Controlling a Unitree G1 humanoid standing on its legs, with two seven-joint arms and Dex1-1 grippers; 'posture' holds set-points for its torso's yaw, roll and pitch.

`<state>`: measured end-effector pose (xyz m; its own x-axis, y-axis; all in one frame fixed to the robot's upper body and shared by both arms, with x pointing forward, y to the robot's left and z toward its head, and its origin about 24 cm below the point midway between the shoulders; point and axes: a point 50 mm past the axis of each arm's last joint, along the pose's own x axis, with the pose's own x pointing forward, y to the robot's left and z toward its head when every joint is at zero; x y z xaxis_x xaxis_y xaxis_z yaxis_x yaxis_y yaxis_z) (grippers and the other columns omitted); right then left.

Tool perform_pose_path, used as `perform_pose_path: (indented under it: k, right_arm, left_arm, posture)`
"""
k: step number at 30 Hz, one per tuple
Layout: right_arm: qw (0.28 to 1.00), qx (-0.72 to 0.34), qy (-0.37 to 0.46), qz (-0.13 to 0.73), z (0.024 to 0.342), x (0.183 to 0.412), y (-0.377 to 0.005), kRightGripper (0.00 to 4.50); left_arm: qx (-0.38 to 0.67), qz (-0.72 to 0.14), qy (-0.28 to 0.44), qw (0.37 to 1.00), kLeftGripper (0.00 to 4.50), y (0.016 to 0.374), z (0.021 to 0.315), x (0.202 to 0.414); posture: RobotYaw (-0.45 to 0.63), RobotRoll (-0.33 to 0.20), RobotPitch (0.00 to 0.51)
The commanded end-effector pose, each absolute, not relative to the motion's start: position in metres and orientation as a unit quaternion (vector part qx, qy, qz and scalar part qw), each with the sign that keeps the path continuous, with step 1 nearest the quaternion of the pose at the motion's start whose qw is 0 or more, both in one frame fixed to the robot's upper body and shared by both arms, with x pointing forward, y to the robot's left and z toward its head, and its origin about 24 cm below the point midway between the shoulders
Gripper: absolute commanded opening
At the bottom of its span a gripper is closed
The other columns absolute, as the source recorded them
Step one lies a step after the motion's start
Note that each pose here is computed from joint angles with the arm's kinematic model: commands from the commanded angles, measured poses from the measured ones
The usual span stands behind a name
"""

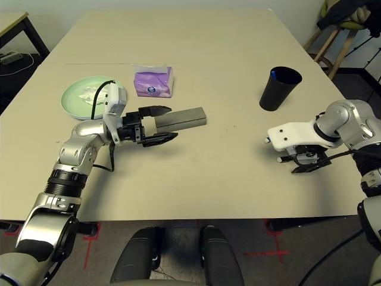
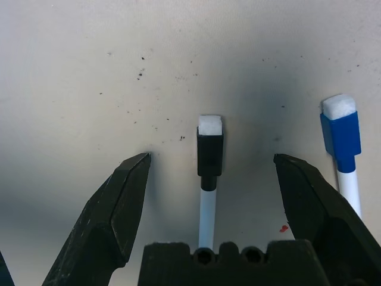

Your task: Organize and tidy the items on the table.

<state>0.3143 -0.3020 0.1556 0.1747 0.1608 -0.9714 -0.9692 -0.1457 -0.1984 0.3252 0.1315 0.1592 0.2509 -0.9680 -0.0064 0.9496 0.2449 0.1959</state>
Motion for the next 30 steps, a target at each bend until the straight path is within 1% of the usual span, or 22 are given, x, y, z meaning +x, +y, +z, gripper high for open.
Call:
perform_pose_path:
  k: [1,2,3,6,7,14,21,25,28,30]
  right_arm:
    - [0.540,-0.543,0.374,0.523,0.151,0.313,-0.304,4.50]
    - [0.541,-0.540,0.378,0.522,0.149,0.313,-0.304,4.50]
    - [0.542,-0.538,0.380,0.522,0.148,0.312,-0.305,4.32]
    - [0.541,-0.535,0.385,0.522,0.147,0.312,-0.305,3.58]
    - [0.541,-0.534,0.386,0.523,0.147,0.312,-0.305,3.13]
    - [0.543,-0.534,0.382,0.523,0.147,0.314,-0.303,0.45]
    - [0.548,-0.529,0.378,0.526,0.149,0.315,-0.301,0.41]
    - [0.575,-0.504,0.364,0.532,0.158,0.316,-0.297,0.41]
    - [0.642,-0.436,0.320,0.544,0.179,0.322,-0.284,0.41]
    - [0.674,-0.406,0.291,0.544,0.191,0.324,-0.276,0.41]
  left_arm:
    - [0.088,-0.618,-0.062,0.779,4.47,0.129,0.158,0.321]
    - [0.089,-0.618,-0.061,0.779,4.47,0.129,0.158,0.321]
    - [0.089,-0.618,-0.061,0.779,4.49,0.129,0.158,0.321]
    - [0.089,-0.617,-0.061,0.780,4.50,0.129,0.158,0.321]
    - [0.089,-0.617,-0.061,0.779,4.50,0.130,0.159,0.321]
    - [0.088,-0.627,-0.065,0.771,4.50,0.130,0.160,0.317]
    - [0.090,-0.640,-0.048,0.762,4.50,0.133,0.157,0.315]
    - [0.099,-0.647,-0.042,0.755,4.50,0.134,0.155,0.313]
    - [0.095,-0.647,-0.044,0.755,4.50,0.133,0.157,0.314]
    - [0.091,-0.645,-0.047,0.758,4.50,0.132,0.159,0.316]
  posture:
    - [0.12,0.000,0.116]
    - [0.12,0.000,0.117]
    - [0.12,0.000,0.117]
    - [0.12,0.000,0.116]
    - [0.12,0.000,0.116]
    - [0.13,0.000,0.113]
    - [0.12,0.000,0.110]
    - [0.12,0.000,0.107]
    - [0.11,0.000,0.103]
    - [0.11,0.000,0.101]
